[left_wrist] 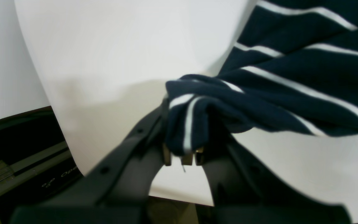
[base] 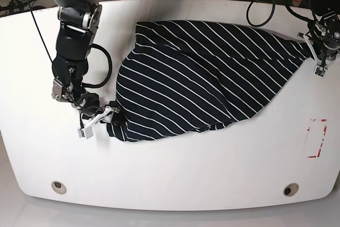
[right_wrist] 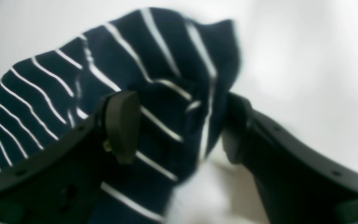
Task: Fold the T-shirt properly
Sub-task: 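Swing the held shirt through the air and lay it flat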
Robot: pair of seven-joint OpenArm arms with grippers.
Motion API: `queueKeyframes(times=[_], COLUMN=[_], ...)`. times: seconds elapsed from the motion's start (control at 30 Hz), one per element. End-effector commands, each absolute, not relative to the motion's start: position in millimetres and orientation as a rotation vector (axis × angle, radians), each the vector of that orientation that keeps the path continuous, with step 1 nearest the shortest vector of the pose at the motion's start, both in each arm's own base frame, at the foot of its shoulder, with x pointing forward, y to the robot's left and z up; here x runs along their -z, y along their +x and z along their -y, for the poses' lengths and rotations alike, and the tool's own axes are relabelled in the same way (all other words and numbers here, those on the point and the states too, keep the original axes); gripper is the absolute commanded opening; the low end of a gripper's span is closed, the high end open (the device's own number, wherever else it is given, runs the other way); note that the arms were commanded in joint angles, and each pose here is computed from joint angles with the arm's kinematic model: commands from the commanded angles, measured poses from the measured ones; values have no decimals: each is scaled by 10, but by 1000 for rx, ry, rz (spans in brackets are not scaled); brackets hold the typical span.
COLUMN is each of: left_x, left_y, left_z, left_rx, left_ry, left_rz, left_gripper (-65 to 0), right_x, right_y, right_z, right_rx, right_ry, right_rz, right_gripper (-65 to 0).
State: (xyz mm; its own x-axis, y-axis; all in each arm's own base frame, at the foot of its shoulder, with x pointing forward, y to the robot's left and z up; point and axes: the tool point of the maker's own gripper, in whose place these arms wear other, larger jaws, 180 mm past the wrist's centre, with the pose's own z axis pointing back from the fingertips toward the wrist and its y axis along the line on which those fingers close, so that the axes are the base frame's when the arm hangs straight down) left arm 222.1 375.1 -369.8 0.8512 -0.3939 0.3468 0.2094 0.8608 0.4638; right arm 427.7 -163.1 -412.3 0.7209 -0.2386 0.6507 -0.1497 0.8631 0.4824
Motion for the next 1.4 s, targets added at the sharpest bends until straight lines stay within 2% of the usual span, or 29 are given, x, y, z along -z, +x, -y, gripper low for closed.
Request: queueKeyframes(times=[0.0, 0.07, 0.13, 0.23, 0.27, 0.57, 0.83, 1.2, 1.37], left_x=[3556, 3553, 3558, 3565, 3561, 3429, 2939, 1787, 1088], left_y=[2308, 2307, 2303, 2304, 2304, 2492, 3028, 3778, 3999], left_z=[-3814, -3824, -3830, -3829, -3834, -3814, -3513, -3414, -3475], left_rx=[332, 333, 332, 332, 333, 325, 408, 359, 322], left_ry=[460, 461, 461, 459, 460, 470, 518, 652, 739], left_rz=[485, 483, 481, 482, 481, 535, 689, 857, 941], left_gripper=[-650, -650, -650, -650, -650, -650, -650, -650, -650], right_x=[4011, 4000, 3999, 3976, 3970, 3670, 3076, 1973, 1255], right_y=[4389, 4415, 4418, 4430, 4431, 4515, 4676, 5131, 5340], right_z=[1642, 1606, 1607, 1620, 1628, 1876, 2132, 2389, 2445], right_rx=[39, 42, 40, 34, 32, -18, -110, -251, -324], right_ry=[527, 528, 526, 523, 521, 449, 336, 194, 118], right_rz=[814, 828, 830, 836, 838, 904, 1006, 1164, 1268], right_gripper=[-274, -323, -422, -610, -642, -650, -650, -650, -650])
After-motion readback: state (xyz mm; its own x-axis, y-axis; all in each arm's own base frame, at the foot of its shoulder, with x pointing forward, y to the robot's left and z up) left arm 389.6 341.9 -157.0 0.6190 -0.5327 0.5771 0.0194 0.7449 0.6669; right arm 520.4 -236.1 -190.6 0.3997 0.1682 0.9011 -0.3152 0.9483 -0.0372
